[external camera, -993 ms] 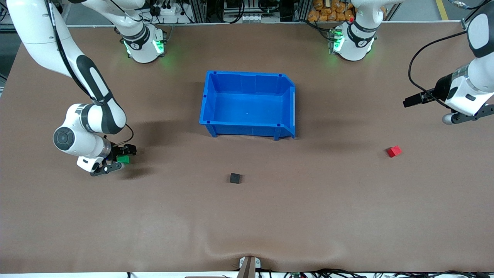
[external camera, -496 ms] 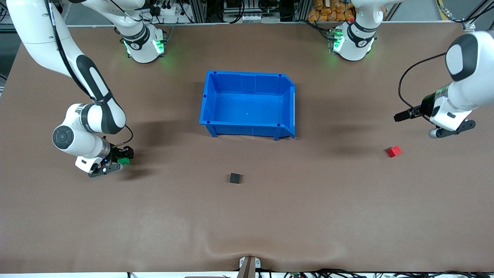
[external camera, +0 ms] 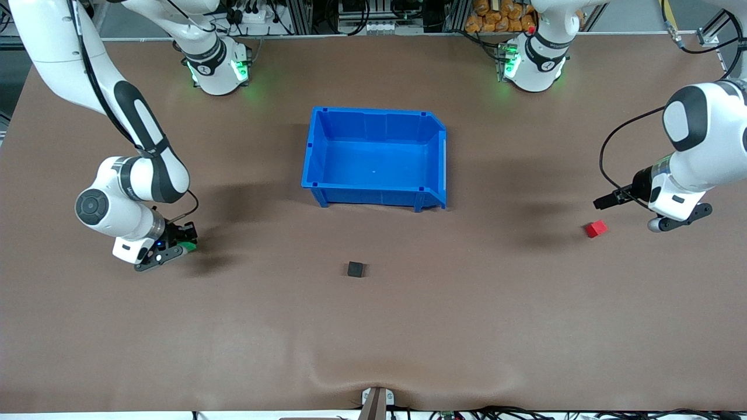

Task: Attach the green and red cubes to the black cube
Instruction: 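Carry the green cube toward the black cube while the left gripper grasps red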

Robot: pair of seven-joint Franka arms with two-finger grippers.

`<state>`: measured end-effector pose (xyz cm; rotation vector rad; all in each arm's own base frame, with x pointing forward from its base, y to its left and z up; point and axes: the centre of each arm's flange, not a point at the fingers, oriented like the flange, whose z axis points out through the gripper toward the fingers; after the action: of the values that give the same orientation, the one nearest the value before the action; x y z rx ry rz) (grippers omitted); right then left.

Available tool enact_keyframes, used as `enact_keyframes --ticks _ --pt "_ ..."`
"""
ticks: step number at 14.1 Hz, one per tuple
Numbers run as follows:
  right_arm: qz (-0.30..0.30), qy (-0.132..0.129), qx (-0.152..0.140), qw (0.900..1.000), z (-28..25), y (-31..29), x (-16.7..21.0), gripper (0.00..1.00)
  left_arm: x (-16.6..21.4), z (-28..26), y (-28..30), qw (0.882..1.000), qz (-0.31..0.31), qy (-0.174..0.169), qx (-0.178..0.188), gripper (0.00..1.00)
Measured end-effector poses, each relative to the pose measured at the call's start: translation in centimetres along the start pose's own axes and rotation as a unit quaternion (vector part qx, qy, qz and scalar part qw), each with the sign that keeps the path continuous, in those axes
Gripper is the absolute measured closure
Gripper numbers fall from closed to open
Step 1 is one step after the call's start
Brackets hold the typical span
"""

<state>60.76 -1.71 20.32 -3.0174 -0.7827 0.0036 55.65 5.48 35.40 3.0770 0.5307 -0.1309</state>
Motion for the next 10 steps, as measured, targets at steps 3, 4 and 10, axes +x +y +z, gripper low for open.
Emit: enact_keyframes --ticks 3,4,10 --pt "-0.104 0.031 -0.02 0.994 -3.1 -1.4 3.9 0.6 0.9 1.2 0.1 1.0 -0.001 0.002 -0.003 0.0" --pt "-0.139 0.04 -0.026 0.989 -3.9 -2.7 5.5 0.6 1.2 1.5 0.1 1.0 -0.002 0.001 -0.004 0.0" --pt "-0.288 0.022 -0.001 0.958 -3.6 -14.6 15.8 0.6 3.7 4.2 -2.3 0.999 -0.03 -0.017 -0.008 0.0"
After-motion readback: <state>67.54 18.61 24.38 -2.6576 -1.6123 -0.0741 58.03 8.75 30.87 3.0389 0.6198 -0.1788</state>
